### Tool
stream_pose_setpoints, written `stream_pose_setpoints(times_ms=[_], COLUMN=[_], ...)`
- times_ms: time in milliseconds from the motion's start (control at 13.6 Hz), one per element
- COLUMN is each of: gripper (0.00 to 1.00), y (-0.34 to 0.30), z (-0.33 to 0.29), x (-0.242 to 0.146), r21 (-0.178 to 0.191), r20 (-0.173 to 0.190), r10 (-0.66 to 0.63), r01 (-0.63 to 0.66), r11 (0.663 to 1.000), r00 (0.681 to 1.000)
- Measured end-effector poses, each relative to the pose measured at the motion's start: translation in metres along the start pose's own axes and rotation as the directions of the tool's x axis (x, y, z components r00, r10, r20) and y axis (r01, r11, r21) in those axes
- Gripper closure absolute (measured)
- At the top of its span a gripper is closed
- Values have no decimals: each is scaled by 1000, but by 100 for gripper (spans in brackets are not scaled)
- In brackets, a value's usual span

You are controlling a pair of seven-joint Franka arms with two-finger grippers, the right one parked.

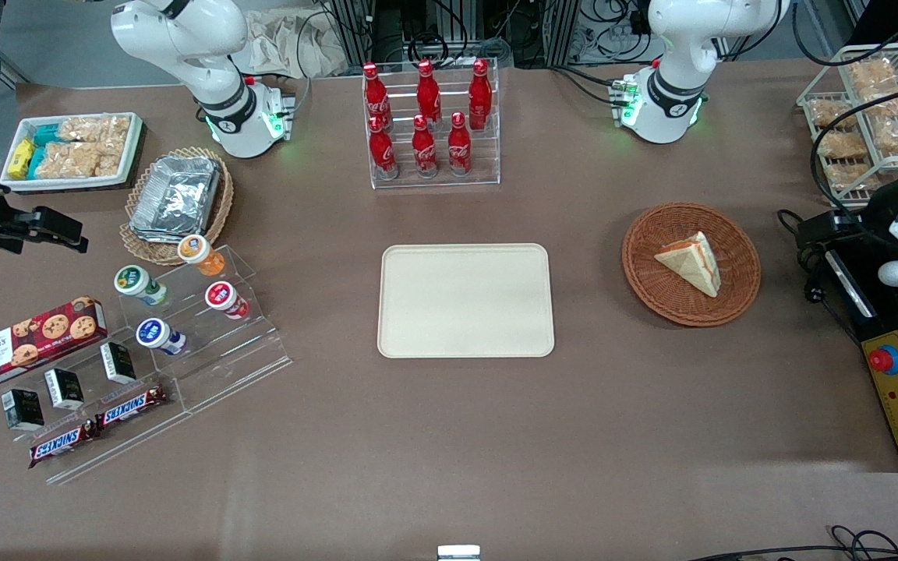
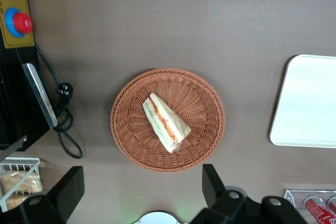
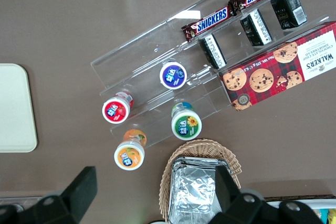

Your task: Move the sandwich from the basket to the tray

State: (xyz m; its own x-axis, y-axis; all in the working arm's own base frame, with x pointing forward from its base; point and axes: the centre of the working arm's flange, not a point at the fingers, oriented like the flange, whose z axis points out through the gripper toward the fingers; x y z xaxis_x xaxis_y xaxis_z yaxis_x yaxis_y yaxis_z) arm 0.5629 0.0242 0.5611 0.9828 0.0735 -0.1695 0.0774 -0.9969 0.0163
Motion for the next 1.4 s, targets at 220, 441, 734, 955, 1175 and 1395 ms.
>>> stream_pose_setpoints(times_ms=[220, 441, 734, 955, 1175, 1395], gripper=[0, 0, 0, 0, 0, 0], y=[-36, -51, -79, -89, -88, -83], z=[36, 80, 142, 171, 191, 219], x=[-10, -26, -47, -55, -58, -55], r21=[-12, -56, -177, -224, -206, -164], r20=[34, 56, 81, 128, 179, 254], r10=[-67, -113, -224, -302, -385, -461], r01=[68, 116, 235, 324, 417, 508], r11=[998, 992, 956, 919, 885, 846], r00=[997, 992, 971, 945, 905, 850])
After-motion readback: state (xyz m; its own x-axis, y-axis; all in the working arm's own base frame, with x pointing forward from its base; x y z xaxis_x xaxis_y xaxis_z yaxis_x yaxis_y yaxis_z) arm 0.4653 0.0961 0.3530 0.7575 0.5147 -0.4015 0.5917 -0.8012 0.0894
